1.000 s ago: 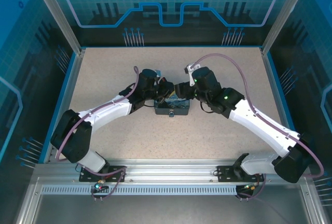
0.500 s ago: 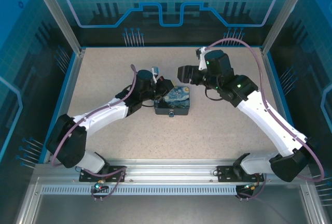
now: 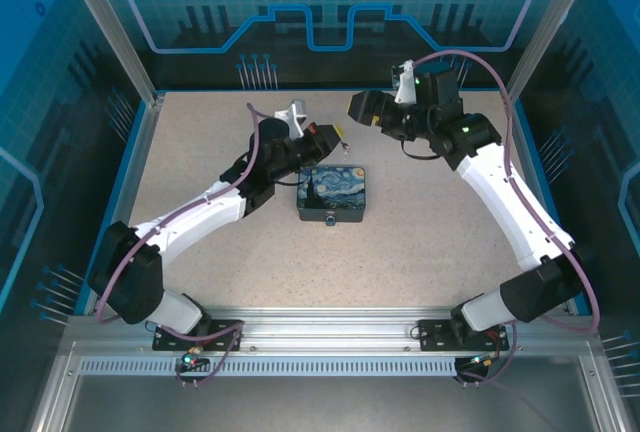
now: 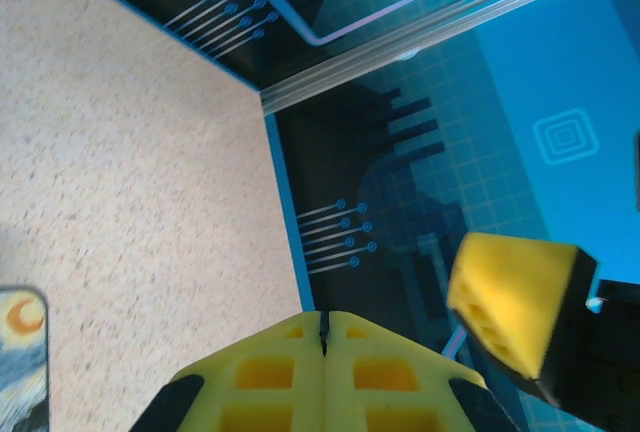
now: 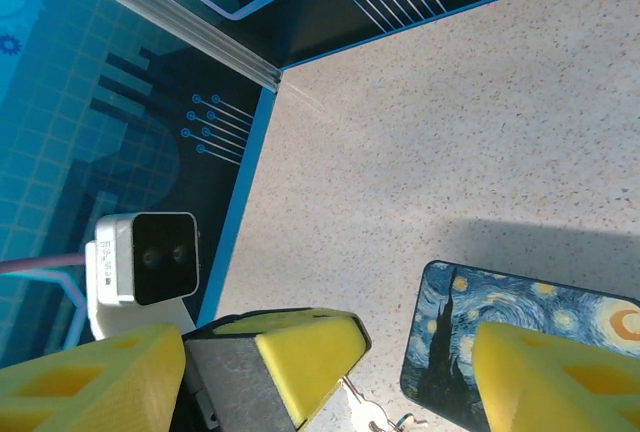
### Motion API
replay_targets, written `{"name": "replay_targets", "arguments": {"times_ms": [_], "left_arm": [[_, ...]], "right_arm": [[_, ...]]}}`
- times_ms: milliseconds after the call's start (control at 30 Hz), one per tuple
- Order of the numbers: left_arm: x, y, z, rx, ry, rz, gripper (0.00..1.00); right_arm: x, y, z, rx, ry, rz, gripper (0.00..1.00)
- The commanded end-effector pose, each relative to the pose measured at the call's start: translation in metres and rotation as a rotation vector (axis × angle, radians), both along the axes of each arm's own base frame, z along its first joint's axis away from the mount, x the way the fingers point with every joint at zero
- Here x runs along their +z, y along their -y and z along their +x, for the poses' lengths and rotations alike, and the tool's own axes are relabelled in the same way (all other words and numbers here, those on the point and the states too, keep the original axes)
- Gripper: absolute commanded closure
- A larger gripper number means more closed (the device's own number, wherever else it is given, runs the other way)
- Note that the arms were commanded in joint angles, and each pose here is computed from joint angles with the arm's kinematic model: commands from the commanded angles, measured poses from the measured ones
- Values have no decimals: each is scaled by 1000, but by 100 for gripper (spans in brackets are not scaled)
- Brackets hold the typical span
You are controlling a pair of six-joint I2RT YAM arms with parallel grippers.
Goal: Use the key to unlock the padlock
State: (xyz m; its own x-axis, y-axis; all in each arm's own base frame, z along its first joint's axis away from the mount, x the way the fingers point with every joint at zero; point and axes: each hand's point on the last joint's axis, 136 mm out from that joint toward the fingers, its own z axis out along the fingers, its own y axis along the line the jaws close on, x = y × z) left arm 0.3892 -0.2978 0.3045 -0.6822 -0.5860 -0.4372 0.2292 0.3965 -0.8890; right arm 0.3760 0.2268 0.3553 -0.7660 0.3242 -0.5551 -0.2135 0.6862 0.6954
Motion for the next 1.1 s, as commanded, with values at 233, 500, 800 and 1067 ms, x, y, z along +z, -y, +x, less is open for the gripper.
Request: {"name": "replay_targets", "arguments": {"times_ms": [233,500,800,1067], "left_arm": [[45,-5,35,76,150,-50,100],[39,-12,36,94,142,-55,100],[35,-10,37,89,147,-58,100],[29,-21,28,116,245,-19,100]], "right_arm": [[33,-6,5,44,15,92,23],[34,-7,9,41,23,93,24],[22,-2,9,28,3,92,24],[-19,2,2,30,-69,116,25]]}}
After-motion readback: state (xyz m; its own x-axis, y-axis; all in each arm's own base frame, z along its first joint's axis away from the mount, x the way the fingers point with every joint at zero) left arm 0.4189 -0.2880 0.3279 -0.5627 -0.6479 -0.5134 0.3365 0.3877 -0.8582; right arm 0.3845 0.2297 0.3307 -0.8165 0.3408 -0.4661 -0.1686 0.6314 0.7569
